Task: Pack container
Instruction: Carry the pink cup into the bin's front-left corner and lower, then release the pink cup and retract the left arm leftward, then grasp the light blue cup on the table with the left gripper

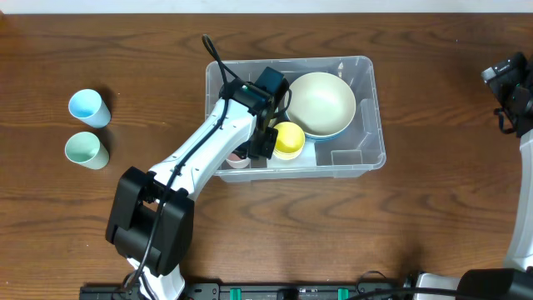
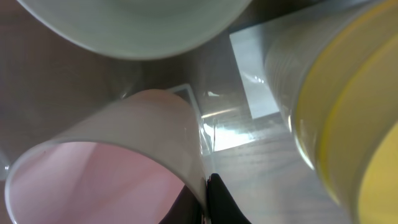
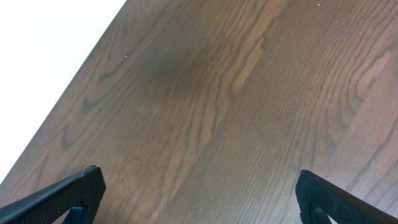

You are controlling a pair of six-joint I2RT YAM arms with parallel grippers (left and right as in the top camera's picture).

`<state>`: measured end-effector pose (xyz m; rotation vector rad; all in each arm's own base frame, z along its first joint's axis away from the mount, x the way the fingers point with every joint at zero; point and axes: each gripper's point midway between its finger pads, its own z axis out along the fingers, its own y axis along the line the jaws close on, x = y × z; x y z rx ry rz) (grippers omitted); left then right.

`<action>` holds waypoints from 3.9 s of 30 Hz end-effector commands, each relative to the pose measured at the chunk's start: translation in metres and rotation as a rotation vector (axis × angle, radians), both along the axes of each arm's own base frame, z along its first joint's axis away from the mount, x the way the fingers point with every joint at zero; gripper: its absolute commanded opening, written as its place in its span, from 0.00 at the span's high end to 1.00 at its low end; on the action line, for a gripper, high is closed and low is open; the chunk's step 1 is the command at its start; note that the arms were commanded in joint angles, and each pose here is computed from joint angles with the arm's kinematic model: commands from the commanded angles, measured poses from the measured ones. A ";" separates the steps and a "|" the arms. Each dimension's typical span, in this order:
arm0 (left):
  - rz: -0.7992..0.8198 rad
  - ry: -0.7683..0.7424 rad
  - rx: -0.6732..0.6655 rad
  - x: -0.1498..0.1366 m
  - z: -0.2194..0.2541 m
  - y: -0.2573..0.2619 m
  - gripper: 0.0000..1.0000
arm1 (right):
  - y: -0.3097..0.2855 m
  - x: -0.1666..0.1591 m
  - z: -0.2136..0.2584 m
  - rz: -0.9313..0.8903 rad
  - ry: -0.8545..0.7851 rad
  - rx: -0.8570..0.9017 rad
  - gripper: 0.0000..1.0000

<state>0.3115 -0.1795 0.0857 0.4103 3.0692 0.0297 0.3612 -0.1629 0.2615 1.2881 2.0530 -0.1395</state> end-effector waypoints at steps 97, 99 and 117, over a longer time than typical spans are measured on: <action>0.746 -0.334 0.289 0.155 0.000 0.352 0.02 | -0.003 -0.002 0.006 -0.019 -0.015 -0.006 0.01; 0.749 -0.312 0.293 0.154 -0.011 0.354 0.02 | -0.003 -0.002 0.006 -0.019 -0.015 -0.006 0.01; 0.734 -0.226 0.181 0.147 -0.029 0.333 0.94 | -0.003 -0.002 0.006 -0.019 -0.015 -0.006 0.01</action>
